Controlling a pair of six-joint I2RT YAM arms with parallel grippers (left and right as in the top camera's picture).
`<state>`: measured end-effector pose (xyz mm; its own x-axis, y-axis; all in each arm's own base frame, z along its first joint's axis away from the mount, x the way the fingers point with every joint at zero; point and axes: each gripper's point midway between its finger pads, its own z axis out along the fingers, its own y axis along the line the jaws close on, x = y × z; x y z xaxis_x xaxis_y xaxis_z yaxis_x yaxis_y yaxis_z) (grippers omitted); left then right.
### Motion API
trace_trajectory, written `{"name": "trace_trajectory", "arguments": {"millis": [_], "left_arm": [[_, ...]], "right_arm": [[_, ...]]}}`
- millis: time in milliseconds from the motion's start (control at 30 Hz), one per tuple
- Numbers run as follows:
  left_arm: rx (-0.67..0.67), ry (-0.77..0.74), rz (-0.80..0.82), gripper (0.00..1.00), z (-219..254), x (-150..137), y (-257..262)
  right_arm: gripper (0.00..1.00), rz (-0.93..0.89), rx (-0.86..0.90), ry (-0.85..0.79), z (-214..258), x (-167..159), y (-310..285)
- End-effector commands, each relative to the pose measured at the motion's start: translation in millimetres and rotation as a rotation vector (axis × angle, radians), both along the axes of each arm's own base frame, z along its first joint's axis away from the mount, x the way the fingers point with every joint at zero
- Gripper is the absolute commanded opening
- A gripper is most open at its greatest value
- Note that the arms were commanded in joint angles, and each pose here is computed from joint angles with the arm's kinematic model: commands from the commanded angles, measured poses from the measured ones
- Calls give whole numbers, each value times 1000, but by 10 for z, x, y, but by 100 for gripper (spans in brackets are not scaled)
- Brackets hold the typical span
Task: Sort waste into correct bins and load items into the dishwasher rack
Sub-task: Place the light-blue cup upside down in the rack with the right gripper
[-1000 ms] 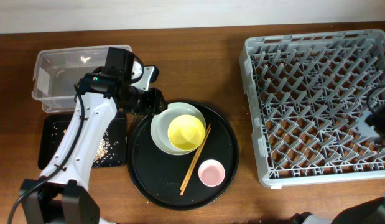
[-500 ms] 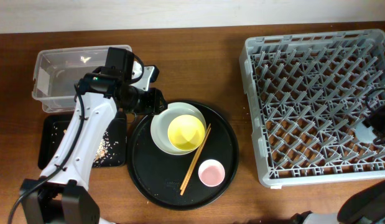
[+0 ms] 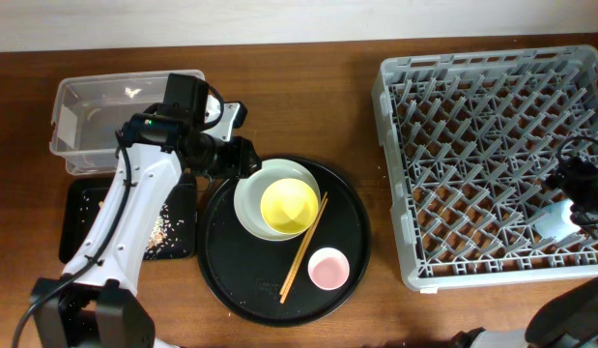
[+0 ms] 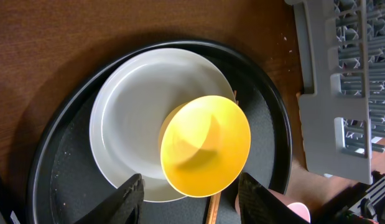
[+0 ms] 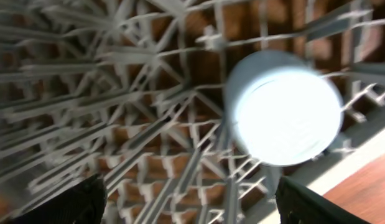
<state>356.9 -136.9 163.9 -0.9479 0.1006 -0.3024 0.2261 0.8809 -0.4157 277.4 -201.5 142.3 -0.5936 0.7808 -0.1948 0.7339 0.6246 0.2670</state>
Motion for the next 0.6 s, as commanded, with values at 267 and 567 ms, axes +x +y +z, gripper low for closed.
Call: {"name": "trace_trajectory", "arguments": {"millis": [267, 567], "left_arm": [[60, 14, -184, 52, -75, -352, -588], [209, 228, -382, 52, -634, -1246, -814]], "right_arm": [[89, 421, 17, -182, 724, 92, 1239], [98, 659, -27, -52, 585, 26, 1812]]}}
